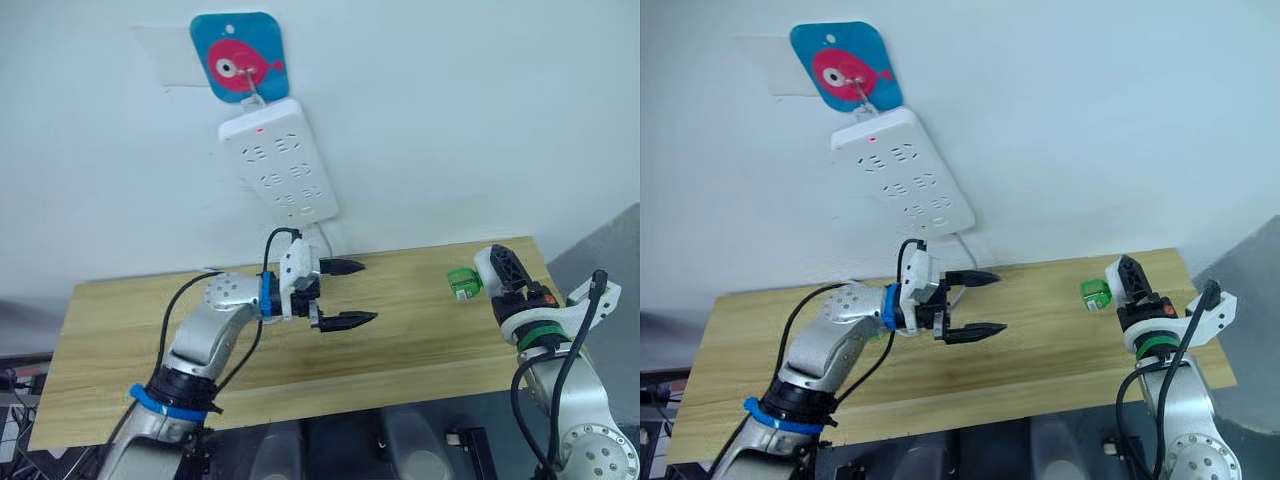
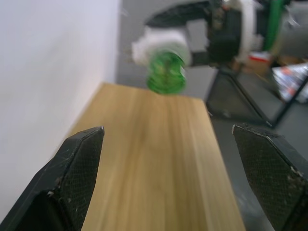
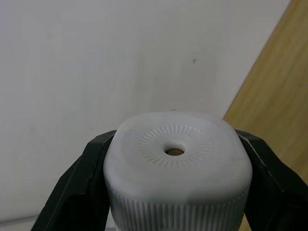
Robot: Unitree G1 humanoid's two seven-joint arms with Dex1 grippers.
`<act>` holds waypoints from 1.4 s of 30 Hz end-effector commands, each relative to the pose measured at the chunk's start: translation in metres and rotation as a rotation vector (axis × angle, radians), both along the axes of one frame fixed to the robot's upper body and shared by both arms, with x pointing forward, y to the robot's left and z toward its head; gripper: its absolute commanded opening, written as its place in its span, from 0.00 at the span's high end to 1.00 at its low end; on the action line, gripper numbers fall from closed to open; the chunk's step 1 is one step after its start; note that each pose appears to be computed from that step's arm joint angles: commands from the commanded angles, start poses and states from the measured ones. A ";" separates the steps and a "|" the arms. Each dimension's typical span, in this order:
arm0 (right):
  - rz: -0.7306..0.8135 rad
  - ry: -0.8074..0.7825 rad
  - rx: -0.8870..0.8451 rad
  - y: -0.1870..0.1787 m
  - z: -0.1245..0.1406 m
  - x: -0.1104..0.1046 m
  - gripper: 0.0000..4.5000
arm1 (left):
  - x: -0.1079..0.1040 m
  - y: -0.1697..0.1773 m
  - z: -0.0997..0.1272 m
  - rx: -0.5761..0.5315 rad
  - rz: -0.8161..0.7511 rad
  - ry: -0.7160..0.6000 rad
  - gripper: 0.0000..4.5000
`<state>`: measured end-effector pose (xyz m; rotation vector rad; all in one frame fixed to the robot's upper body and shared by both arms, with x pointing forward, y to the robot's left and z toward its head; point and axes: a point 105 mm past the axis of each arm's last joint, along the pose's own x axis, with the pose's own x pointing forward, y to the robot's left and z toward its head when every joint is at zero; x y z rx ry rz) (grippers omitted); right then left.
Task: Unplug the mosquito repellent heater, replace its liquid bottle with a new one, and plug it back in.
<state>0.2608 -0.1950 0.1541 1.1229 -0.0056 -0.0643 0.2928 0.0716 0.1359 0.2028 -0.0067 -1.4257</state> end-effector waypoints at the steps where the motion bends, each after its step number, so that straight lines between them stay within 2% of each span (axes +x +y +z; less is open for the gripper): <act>1: 0.010 -0.061 0.001 -0.001 0.012 -0.003 0.33 | 0.017 0.024 0.004 0.045 0.006 -0.058 0.00; 3: 0.015 -0.062 -0.011 -0.003 0.011 -0.002 0.33 | 0.029 0.028 0.007 0.061 0.015 -0.098 0.00; 7: 0.020 -0.080 0.001 -0.002 0.017 0.007 0.33 | 0.044 0.010 0.014 0.030 -0.003 -0.185 0.00; 12: 0.041 -0.104 0.029 0.006 0.025 0.013 0.33 | 0.037 -0.026 0.018 -0.055 -0.095 -0.245 0.00; 16: 0.037 -0.112 0.030 0.007 0.027 0.013 0.33 | 0.038 -0.045 0.026 -0.115 -0.095 -0.265 0.00; 24: 0.017 -0.121 0.049 0.009 0.030 0.013 0.33 | 0.024 -0.058 0.031 -0.187 -0.082 -0.280 0.00; 29: 0.025 -0.133 0.082 0.017 0.032 0.015 0.33 | 0.023 -0.076 0.040 -0.248 -0.040 -0.270 0.00; 36: 0.047 -0.137 0.112 0.028 0.032 0.016 0.33 | 0.007 -0.087 0.035 -0.251 -0.065 -0.247 0.00; 42: 0.053 -0.145 0.129 0.032 0.033 0.014 0.33 | 0.007 -0.091 0.030 -0.239 -0.028 -0.239 0.00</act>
